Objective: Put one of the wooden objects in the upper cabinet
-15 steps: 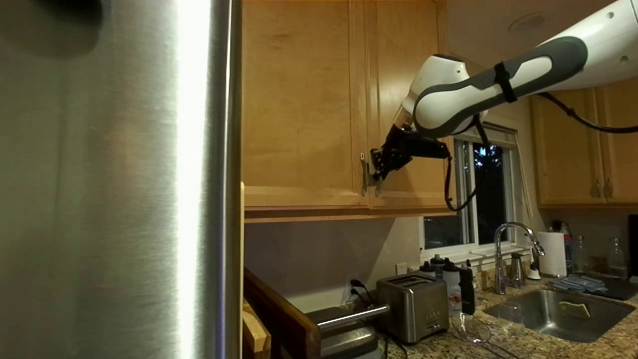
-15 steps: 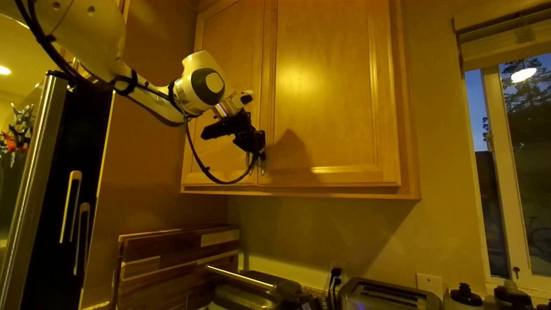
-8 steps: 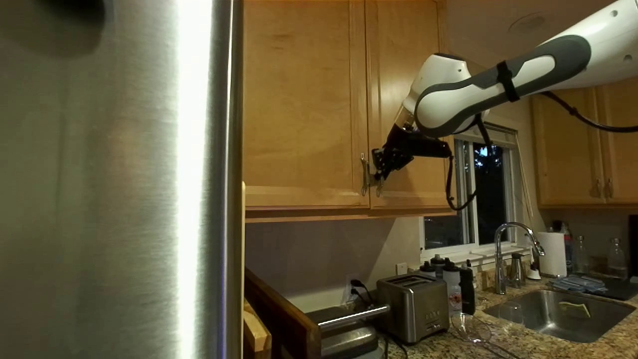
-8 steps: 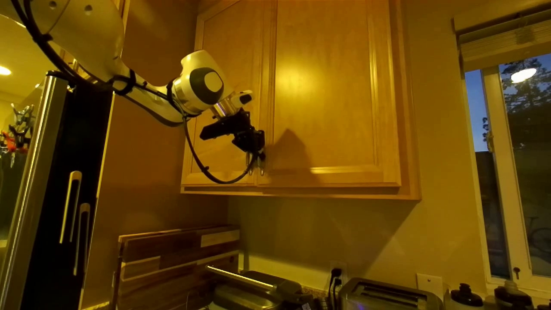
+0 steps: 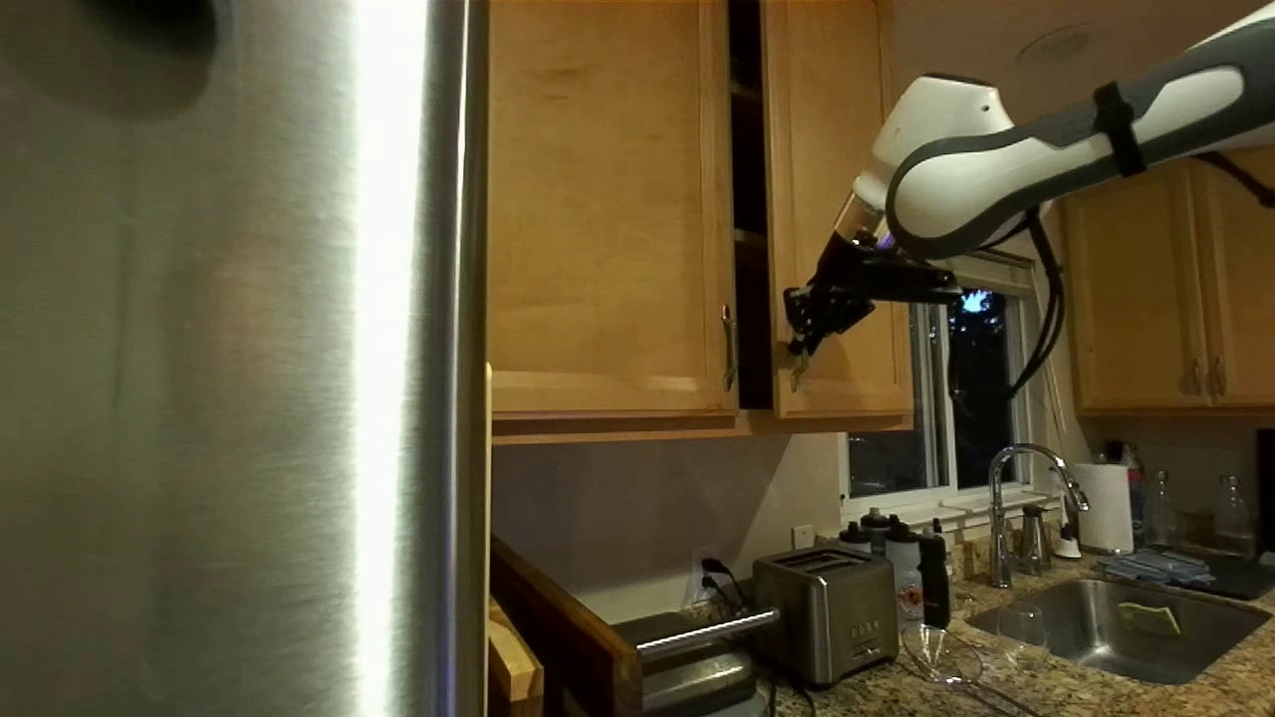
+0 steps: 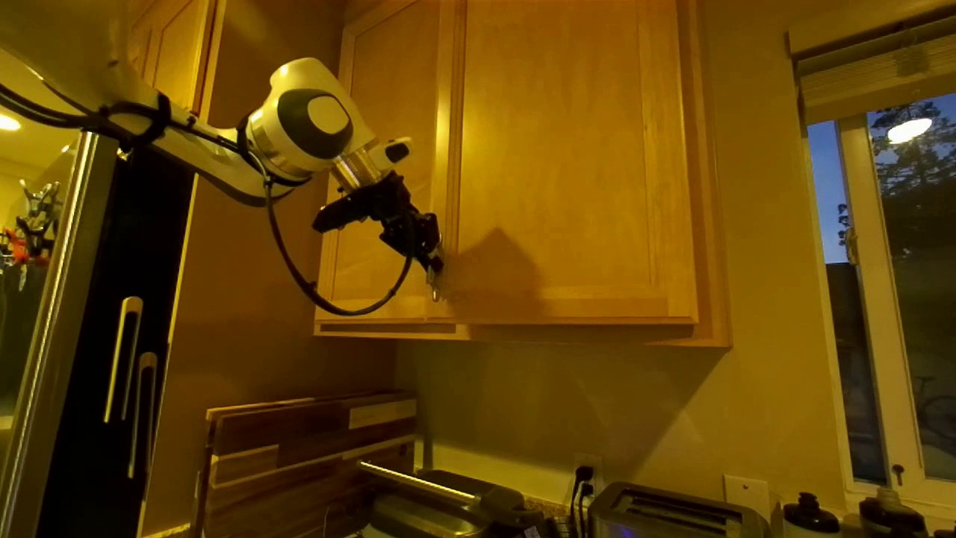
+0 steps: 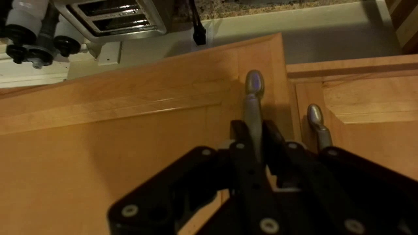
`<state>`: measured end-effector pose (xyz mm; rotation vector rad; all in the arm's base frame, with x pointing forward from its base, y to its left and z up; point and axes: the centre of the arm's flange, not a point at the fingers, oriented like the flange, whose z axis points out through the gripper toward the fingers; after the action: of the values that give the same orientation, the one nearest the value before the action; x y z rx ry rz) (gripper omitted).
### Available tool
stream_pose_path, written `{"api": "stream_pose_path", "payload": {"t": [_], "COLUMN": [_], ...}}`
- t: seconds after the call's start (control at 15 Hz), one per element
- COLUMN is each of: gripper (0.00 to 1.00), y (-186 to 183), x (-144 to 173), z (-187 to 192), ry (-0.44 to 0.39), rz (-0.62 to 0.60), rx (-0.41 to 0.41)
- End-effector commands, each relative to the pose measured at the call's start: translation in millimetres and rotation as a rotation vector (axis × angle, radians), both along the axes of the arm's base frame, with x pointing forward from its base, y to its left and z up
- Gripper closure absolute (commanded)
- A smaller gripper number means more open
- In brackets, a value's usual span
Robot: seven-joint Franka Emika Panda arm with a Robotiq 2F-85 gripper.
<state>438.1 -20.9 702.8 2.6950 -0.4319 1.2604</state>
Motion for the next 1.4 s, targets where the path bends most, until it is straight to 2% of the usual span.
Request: {"api": "stream_pose_path", "payload": {"t": [0.0, 0.4, 0.47, 0.53, 0.67, 0.8, 0.87, 1.13, 1.2, 1.33], "gripper": [0.91, 0.92, 0.60, 0.61, 0.50, 0.38, 0.30, 0.06, 0.02, 0.00], "y": [-44.0, -71.7, -76.7, -78.0, -78.9, -69.1, -62.1, -24.3, -16.9, 10.1], "x": [-72.1, -146.6, -160.4, -170.4, -183.6, -186.1, -184.1, -176.4, -174.5, -170.3], "z": [-16.5, -25.3, -28.9, -30.6, -37.3, -45.9, -52.6, -55.0, -56.9, -68.5], "ry": [0.012, -0.002, -0.004, -0.004, 0.009, 0.070, 0.117, 0.121, 0.125, 0.148], "rz": [-0.169, -0.300, -0.325, -0.353, -0.417, -0.449, -0.432, -0.326, -0.309, -0.258], "rx": [0.015, 0.052, 0.052, 0.053, 0.057, 0.045, 0.045, 0.042, 0.042, 0.038]}}
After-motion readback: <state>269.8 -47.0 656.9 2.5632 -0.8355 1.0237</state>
